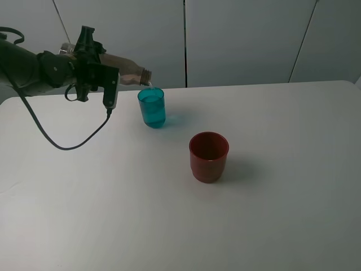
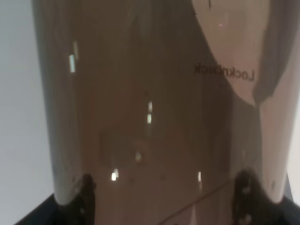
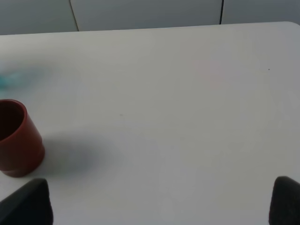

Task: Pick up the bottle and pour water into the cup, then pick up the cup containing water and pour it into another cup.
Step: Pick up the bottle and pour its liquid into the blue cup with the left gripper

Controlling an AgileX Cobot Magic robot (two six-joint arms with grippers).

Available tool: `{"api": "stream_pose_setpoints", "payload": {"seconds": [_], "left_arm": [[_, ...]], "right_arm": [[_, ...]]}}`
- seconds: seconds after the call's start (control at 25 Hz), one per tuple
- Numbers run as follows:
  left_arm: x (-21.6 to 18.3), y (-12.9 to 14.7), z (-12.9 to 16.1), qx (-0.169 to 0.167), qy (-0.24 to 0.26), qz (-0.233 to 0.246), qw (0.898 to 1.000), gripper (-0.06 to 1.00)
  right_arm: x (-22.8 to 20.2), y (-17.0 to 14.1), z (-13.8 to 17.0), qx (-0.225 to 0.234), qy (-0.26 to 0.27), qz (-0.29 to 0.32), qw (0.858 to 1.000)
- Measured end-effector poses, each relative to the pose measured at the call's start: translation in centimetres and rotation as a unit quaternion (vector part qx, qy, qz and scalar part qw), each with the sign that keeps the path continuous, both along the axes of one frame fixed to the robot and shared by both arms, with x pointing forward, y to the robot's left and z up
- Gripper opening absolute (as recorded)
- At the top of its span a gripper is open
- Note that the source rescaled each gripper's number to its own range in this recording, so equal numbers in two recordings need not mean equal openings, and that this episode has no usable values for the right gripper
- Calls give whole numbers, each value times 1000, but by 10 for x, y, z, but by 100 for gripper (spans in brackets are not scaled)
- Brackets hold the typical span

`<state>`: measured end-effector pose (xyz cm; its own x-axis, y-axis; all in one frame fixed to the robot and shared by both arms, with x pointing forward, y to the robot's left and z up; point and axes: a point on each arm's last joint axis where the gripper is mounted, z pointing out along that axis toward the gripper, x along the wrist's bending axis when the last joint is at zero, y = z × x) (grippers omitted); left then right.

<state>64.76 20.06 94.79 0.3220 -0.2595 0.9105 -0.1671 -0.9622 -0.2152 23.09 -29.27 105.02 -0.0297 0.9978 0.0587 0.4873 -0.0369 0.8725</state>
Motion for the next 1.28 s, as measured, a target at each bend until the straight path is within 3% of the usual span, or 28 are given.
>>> {"api": "stream_pose_setpoints", "payload": {"seconds": [0.36, 0.76, 1.28], "left_arm": [[-17, 5, 4, 5, 9, -4, 1000, 0], [-21, 7, 4, 47, 26, -47, 997, 0], [-20, 11, 3, 55, 28, -50, 997, 0]], "right_arm": [[0, 0, 0, 0, 0, 0, 1000], [0, 0, 0, 0, 0, 0, 1000], [0, 0, 0, 0, 0, 0, 1000]]}}
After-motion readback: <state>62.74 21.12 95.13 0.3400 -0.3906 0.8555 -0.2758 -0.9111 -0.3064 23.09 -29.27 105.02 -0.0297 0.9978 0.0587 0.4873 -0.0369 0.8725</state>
